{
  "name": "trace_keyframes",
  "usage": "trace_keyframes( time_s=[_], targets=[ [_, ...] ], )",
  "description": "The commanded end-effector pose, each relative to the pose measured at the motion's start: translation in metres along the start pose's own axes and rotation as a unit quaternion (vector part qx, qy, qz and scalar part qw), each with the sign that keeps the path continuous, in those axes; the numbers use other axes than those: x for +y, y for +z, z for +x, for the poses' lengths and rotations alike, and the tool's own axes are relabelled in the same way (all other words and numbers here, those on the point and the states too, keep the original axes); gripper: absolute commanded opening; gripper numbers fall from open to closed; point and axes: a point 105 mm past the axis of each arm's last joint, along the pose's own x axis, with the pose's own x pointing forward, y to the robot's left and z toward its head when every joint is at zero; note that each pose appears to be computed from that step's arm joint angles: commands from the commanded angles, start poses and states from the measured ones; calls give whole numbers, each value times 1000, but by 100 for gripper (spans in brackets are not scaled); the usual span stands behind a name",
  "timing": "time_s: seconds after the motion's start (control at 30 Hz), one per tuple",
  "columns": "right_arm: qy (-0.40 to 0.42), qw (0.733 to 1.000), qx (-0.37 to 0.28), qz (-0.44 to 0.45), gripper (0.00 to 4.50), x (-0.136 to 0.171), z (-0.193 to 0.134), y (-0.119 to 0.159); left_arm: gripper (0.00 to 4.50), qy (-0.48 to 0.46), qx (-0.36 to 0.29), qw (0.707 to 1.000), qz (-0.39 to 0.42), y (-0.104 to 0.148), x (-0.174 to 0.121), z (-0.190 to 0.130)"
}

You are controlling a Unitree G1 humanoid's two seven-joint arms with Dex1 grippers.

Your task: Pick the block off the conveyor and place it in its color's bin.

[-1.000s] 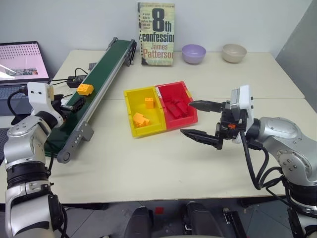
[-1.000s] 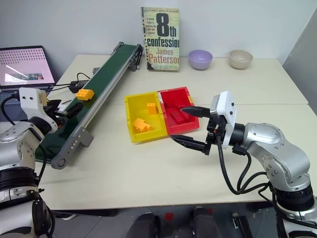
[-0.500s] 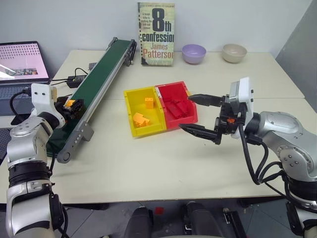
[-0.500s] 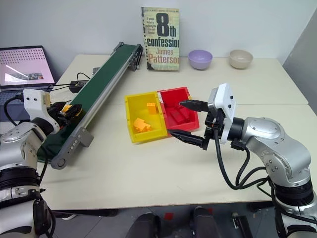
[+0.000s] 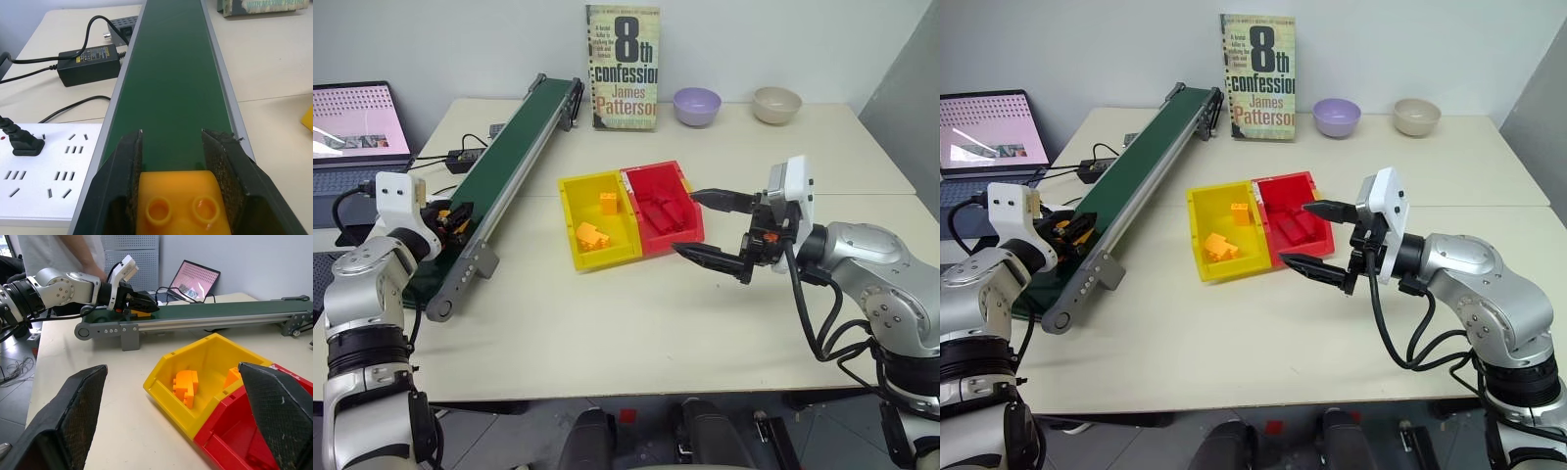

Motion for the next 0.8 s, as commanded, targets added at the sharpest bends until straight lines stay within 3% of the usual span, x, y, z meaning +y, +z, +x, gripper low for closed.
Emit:
trace_keyframes(
  time_s=[0.03,0.23,0.43,0.7,0.8],
  targets=[
    [-17,999,-7,-34,450,-2,-5,13,152,-55,-49,997,23,48,-25,7],
    [-31,997,44,-63,450,-3,-8,2,152,-171,-67,982,31,76,-78,15],
    [-49,992,81,-80,450,24,-20,-19,152,-358,-48,924,122,74,-182,35],
    [-74,992,77,-64,450,30,-18,-18,152,-411,-37,899,148,63,-217,59],
    [-85,992,76,-62,450,28,-19,-15,229,-403,-30,899,166,60,-214,65]
  ],
)
